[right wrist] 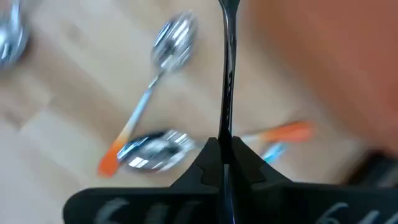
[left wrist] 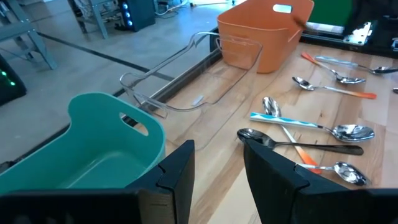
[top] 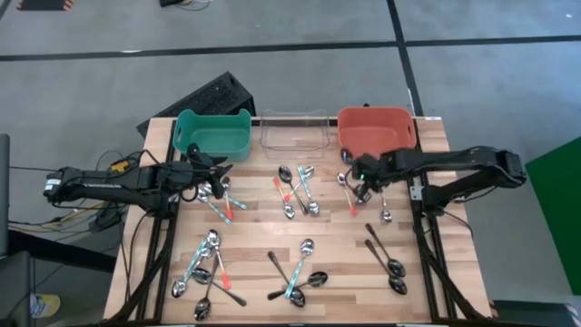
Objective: Sort silverware by color (type)
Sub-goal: Put the black spoon into the orange bin
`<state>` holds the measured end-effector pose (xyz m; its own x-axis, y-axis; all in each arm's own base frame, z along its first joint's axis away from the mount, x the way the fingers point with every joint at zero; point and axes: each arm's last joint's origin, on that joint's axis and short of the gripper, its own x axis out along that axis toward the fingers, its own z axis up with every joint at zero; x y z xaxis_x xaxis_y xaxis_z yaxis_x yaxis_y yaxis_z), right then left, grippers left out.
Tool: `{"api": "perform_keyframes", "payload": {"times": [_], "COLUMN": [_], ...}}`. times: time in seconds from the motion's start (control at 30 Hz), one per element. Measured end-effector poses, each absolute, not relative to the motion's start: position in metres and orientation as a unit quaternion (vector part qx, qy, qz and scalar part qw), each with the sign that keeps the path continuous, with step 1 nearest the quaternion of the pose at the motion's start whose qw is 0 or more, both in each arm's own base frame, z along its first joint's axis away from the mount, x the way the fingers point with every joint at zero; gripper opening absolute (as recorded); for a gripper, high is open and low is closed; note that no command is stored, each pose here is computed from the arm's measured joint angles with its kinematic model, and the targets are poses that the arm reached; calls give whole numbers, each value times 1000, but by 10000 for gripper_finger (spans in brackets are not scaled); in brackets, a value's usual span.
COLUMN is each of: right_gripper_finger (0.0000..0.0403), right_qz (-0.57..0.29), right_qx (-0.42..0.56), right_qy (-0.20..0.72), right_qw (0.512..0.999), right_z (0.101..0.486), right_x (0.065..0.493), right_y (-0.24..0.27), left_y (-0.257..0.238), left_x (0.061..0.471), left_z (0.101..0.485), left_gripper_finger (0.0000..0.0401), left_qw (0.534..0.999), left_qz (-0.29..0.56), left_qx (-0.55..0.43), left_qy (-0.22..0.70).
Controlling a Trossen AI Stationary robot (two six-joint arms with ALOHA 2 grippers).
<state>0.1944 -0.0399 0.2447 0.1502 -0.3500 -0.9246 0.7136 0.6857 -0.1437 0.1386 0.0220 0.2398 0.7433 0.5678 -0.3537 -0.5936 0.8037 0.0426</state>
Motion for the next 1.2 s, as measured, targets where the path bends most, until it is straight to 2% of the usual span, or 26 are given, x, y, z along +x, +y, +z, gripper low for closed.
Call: {"api": "perform_keyframes", "payload": {"times": [0.23, 0.4, 0.57, 0.73, 1.2], "right_gripper_finger": [16, 18, 18, 18, 20], "right_qz": [-427, -465, -484, -467, -397], "right_qx": [110, 96, 114, 104, 109], "right_qy": [490, 483, 510, 560, 633], "right_qw": [752, 736, 702, 677, 655], "right_z": [295, 299, 274, 238, 179], "right_x": [186, 177, 169, 171, 192], "right_y": [-86, -124, -153, -171, -199], "left_y": [22, 22, 22, 22, 22], "left_x": [139, 139, 139, 139, 139], "left_z": [240, 240, 240, 240, 240], "left_gripper_finger": [125, 125, 125, 125, 125], "left_qw": [933, 933, 933, 934, 934], "left_qz": [310, 310, 310, 308, 308], "left_qx": [-37, -37, -35, -34, -30], "left_qy": [178, 178, 178, 179, 181]}}
